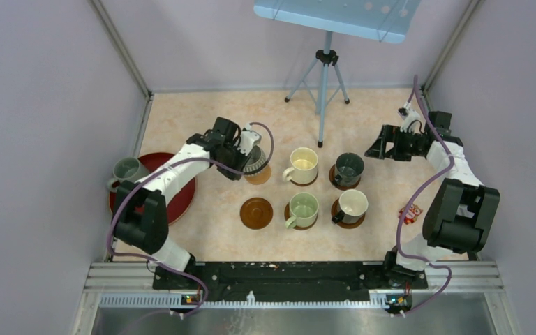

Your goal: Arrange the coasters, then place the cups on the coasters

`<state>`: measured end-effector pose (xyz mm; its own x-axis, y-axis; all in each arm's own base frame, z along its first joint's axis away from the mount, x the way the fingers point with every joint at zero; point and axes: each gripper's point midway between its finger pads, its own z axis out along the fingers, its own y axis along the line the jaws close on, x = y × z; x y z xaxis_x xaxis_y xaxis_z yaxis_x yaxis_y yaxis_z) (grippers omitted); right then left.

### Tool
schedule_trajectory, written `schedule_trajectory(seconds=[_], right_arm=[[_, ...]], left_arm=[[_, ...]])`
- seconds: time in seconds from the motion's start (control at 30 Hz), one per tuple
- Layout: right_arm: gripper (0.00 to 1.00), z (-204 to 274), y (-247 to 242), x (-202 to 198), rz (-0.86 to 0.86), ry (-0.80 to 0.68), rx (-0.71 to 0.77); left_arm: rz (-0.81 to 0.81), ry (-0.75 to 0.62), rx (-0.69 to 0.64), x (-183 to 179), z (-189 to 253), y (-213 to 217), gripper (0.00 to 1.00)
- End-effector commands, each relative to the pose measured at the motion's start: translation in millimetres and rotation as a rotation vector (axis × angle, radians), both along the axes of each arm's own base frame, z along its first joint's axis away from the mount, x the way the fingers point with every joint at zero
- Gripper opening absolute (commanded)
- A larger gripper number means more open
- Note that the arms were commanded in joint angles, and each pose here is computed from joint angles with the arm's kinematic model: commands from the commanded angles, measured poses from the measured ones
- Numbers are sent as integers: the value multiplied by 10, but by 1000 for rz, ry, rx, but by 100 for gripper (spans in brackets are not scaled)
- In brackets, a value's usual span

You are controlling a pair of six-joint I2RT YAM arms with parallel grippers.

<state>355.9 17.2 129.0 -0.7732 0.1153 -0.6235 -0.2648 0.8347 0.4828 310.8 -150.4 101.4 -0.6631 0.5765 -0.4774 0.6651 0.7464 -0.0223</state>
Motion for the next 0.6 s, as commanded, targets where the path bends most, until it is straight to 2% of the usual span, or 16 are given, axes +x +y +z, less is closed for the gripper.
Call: schedule_trajectory(seconds=[0.0, 0.57], right_arm=[[99, 124, -29, 31, 6, -69, -23], [99, 105, -47, 13, 1, -64, -22]], left_arm=[[50, -99, -66, 229, 57, -135, 0], [63, -39, -62, 212, -285, -280, 0]])
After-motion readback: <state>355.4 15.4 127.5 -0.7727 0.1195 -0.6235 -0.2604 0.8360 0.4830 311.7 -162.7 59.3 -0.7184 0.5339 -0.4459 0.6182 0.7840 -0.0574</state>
